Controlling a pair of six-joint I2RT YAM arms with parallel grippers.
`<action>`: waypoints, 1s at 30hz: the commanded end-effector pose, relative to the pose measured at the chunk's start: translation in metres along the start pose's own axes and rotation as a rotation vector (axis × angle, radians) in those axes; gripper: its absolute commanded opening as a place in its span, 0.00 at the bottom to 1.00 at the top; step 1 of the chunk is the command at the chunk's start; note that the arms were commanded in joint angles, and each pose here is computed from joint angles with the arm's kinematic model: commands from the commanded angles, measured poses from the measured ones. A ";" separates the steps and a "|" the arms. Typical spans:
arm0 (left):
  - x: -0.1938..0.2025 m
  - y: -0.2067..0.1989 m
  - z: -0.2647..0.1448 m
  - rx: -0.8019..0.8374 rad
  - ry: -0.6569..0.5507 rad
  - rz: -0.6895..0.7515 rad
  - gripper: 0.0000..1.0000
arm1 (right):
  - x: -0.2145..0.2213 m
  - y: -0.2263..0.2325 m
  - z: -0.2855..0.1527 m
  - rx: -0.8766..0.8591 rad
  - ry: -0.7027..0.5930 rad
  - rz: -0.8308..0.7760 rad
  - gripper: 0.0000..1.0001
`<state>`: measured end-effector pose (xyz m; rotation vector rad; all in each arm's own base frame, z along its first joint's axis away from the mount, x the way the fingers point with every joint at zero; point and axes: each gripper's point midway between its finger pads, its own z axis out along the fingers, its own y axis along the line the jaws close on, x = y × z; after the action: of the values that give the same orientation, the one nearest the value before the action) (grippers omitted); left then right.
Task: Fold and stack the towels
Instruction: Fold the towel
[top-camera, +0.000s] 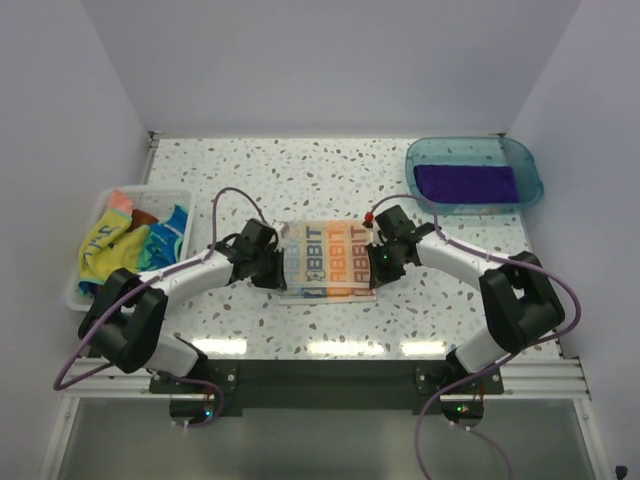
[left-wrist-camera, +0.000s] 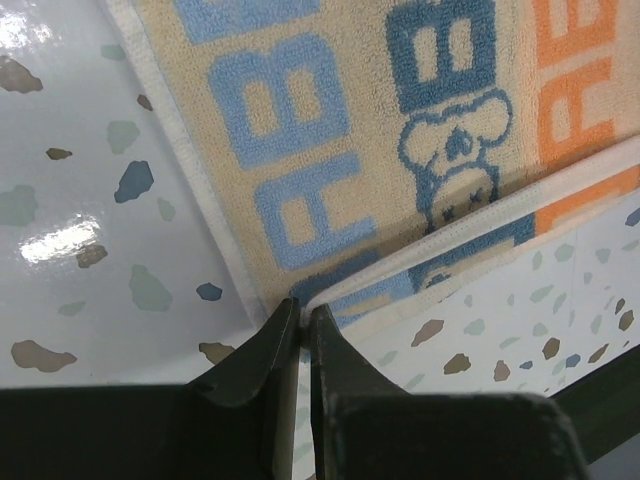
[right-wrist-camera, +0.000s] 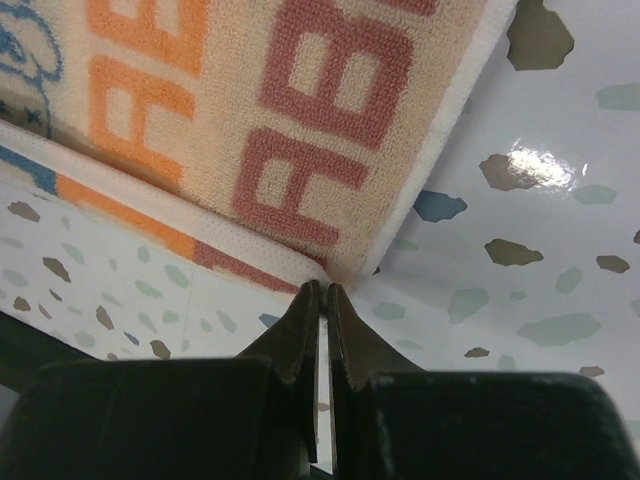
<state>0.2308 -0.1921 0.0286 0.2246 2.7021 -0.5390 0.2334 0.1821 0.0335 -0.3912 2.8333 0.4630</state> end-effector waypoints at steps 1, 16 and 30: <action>0.002 0.017 -0.001 -0.076 -0.014 -0.016 0.06 | 0.007 -0.012 0.002 0.043 0.016 0.025 0.01; 0.004 -0.003 -0.018 0.005 -0.047 -0.020 0.34 | 0.011 0.011 -0.014 -0.039 -0.002 -0.008 0.18; 0.038 -0.019 -0.040 0.133 -0.072 -0.188 0.59 | 0.051 0.023 -0.029 -0.067 0.004 0.015 0.35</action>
<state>0.1805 -0.1805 0.0396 0.0709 2.6735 -0.6618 0.1801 0.1810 0.0382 -0.4470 2.8569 0.5149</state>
